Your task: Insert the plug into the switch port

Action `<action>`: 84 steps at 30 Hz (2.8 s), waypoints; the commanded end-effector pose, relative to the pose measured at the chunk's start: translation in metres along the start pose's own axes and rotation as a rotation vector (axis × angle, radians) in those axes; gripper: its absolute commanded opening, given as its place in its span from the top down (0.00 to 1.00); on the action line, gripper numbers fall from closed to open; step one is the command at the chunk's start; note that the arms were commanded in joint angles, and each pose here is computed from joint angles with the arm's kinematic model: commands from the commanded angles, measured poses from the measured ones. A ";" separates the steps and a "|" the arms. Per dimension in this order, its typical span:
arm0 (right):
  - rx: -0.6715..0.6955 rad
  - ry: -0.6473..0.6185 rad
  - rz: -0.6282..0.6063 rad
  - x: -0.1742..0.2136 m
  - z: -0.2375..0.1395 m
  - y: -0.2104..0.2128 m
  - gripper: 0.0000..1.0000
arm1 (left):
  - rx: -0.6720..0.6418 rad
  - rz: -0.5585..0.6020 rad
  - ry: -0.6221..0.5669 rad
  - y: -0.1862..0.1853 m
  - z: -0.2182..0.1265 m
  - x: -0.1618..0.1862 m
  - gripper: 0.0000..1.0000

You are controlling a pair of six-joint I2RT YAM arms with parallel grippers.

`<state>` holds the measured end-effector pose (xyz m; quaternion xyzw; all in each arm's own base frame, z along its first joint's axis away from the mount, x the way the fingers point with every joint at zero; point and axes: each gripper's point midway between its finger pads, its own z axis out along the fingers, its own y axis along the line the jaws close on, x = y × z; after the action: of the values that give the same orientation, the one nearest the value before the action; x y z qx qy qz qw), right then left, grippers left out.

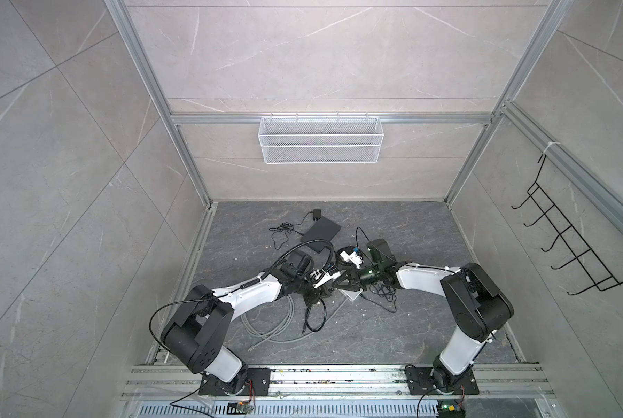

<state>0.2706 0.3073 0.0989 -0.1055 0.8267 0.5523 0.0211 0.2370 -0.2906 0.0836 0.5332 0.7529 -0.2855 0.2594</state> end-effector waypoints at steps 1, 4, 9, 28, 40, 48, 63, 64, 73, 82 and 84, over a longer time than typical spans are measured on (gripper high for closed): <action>0.011 0.023 0.008 0.001 0.003 -0.006 0.95 | -0.005 0.016 -0.028 0.003 -0.003 -0.008 0.90; 0.038 -0.017 0.003 -0.012 -0.009 -0.012 0.86 | -0.023 -0.008 0.008 0.010 0.004 -0.002 0.89; 0.230 -0.115 -0.075 -0.041 -0.046 -0.029 0.78 | -0.076 -0.118 0.102 0.031 0.020 0.013 0.89; 0.619 -0.117 -0.225 -0.053 -0.060 -0.091 0.62 | -0.065 -0.244 0.327 0.028 0.050 0.031 0.89; 0.748 0.014 -0.255 -0.036 -0.042 -0.112 0.61 | -0.164 -0.309 0.304 0.046 0.056 0.032 0.89; 0.781 0.058 -0.152 -0.025 -0.040 -0.129 0.67 | -0.181 -0.353 0.364 0.050 0.058 0.040 0.89; 0.777 0.081 -0.082 -0.013 -0.038 -0.135 0.72 | -0.259 -0.396 0.427 0.057 0.058 0.053 0.90; 0.773 0.078 -0.080 -0.014 -0.037 -0.135 0.72 | -0.260 -0.394 0.444 0.055 0.058 0.055 0.90; 0.758 0.073 -0.069 -0.017 -0.034 -0.134 0.73 | -0.337 -0.412 0.521 0.059 0.048 0.070 0.91; 0.746 0.081 -0.059 -0.015 -0.031 -0.135 0.73 | -0.325 -0.411 0.471 0.061 0.057 0.060 0.91; 0.739 0.079 -0.060 -0.016 -0.031 -0.133 0.73 | -0.320 -0.400 0.484 0.060 0.059 0.061 0.91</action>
<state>0.3453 0.2429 0.0311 -0.1522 0.9517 0.2374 0.1212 0.2814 -0.2919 0.0185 0.3836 0.9087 -0.1151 0.1181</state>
